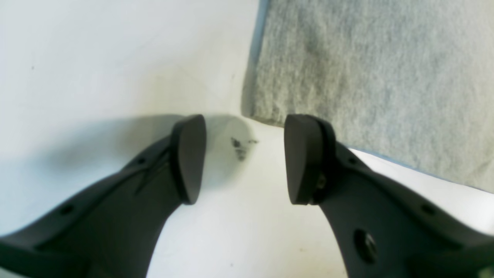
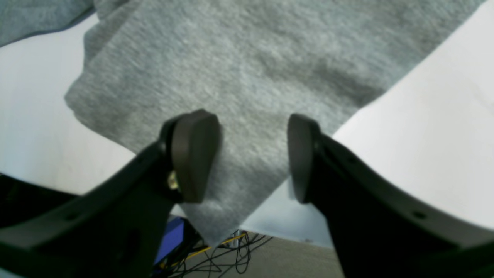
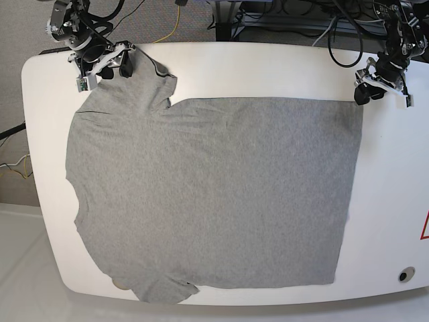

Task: Fold the T-shirt properly
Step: 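Close the left gripper on the shirt's body corner edge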

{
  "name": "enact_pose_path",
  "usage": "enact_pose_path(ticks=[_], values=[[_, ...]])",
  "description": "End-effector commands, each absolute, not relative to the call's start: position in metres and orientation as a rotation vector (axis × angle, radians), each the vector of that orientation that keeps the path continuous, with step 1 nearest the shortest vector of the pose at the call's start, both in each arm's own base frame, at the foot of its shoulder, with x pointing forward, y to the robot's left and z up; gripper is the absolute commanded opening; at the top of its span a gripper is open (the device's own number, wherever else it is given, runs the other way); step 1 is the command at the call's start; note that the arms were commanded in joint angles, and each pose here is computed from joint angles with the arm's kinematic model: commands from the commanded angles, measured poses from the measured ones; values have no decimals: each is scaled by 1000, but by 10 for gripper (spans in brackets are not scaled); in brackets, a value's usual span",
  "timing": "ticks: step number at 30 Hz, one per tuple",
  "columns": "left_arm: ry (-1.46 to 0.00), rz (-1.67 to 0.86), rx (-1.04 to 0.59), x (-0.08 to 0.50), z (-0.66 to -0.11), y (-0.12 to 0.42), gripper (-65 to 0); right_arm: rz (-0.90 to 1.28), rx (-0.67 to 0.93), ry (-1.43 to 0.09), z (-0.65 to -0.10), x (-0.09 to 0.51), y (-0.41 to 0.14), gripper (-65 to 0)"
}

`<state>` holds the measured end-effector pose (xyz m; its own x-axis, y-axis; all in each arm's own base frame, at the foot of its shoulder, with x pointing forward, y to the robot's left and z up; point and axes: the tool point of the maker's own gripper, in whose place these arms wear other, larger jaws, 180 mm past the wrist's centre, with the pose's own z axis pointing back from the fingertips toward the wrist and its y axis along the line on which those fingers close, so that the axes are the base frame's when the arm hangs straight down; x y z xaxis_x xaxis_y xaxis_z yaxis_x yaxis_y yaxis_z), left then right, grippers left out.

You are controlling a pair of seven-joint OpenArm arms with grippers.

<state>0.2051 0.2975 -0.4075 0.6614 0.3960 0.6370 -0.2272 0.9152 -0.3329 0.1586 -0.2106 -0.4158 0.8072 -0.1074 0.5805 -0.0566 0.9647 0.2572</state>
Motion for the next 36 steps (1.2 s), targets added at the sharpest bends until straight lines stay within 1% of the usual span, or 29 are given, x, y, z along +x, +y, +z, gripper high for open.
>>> enact_pose_path(ticks=[1,25,36], values=[[-806,349,-224,211,-397,303,-336,-24,257,-640,-412,159,-215,-324],[-776,333,-253,214,-407,289,-347,-23,260,-643,-413,160,-215,-327],[-794,336,-269,221,-404,285,-345,-28,261,-651,-412,163,-216,-326]])
